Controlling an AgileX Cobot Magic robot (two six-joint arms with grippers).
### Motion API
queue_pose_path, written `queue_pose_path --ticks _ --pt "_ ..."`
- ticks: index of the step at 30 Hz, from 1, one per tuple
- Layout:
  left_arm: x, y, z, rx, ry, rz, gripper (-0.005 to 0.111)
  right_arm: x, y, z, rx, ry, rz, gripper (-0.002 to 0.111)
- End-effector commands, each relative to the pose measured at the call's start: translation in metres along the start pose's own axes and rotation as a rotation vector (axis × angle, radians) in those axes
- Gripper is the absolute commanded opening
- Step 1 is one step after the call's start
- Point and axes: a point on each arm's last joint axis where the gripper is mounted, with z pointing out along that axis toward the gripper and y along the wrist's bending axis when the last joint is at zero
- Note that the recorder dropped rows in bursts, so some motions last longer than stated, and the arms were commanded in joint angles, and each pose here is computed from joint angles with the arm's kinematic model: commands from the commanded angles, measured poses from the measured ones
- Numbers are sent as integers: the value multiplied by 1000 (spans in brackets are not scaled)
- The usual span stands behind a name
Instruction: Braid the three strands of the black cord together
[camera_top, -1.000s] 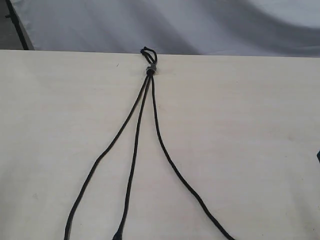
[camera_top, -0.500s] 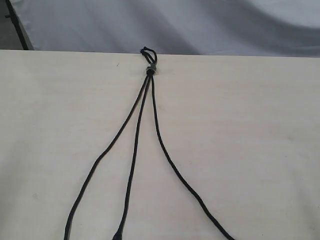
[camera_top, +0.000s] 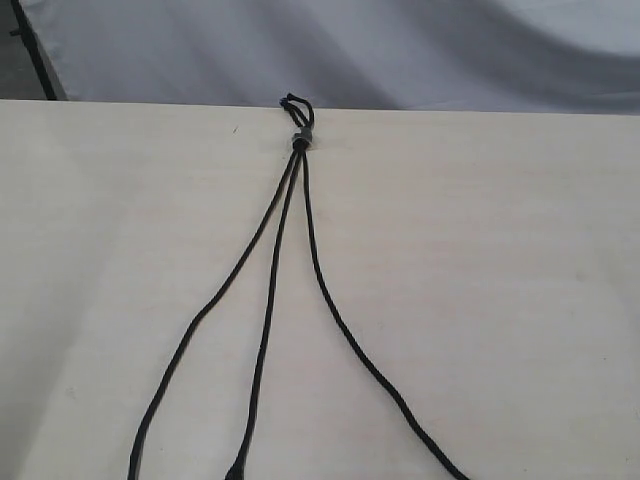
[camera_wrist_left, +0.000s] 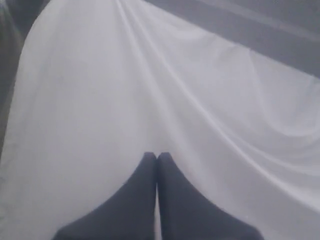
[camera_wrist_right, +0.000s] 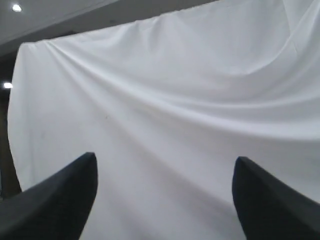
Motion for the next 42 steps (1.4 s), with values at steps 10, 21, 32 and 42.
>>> queue_pose_path --ticks 10,21,32,42 --pt "63 9 67 -8 630 34 0 45 -5 65 85 616 -83 71" --pt "144 -24 111 304 1138 -29 0 127 48 125 -137 1263 -155 71" --pt "248 -121 102 445 1444 214 11 179 30 203 -194 1559 -415 6" --pt "281 -185 115 587 1416 205 41 184 -57 215 147 1517 -201 0"
